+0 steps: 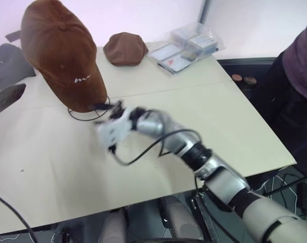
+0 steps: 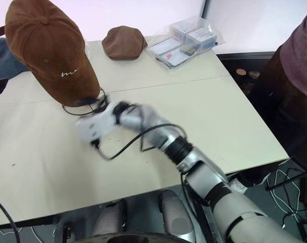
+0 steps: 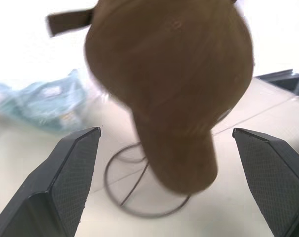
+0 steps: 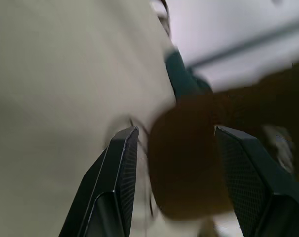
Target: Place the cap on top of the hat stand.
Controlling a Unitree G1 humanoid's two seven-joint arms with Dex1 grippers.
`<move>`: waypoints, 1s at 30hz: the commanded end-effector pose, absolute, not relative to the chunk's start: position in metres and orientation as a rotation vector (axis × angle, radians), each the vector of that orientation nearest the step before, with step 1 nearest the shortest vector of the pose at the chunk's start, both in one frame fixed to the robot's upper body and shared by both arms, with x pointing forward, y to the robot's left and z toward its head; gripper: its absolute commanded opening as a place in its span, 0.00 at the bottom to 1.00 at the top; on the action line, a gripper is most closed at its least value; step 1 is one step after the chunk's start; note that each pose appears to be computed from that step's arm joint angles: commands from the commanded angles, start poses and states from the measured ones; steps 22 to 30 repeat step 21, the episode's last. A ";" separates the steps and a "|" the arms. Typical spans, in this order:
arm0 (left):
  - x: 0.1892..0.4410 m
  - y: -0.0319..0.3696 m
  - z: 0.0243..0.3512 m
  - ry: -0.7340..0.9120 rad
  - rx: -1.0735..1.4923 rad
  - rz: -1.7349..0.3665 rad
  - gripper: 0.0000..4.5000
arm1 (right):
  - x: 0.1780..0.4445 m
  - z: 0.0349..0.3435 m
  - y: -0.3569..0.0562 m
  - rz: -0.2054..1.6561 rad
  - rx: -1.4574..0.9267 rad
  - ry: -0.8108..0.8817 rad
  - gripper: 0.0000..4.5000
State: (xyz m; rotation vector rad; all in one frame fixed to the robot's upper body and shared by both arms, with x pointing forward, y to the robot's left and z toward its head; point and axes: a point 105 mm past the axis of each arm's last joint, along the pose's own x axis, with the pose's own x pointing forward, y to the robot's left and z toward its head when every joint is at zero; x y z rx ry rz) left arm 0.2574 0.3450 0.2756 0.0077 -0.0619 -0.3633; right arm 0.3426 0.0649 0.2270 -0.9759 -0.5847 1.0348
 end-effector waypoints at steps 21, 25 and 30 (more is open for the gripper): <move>0.224 0.355 0.226 0.119 0.169 -0.249 1.00 | 0.366 0.238 -0.138 1.196 -0.295 0.061 0.55; 0.224 0.355 0.226 0.119 0.169 -0.249 1.00 | 0.366 0.238 -0.138 1.196 -0.295 0.061 0.55; 0.224 0.355 0.226 0.119 0.169 -0.249 1.00 | 0.366 0.238 -0.138 1.196 -0.295 0.061 0.55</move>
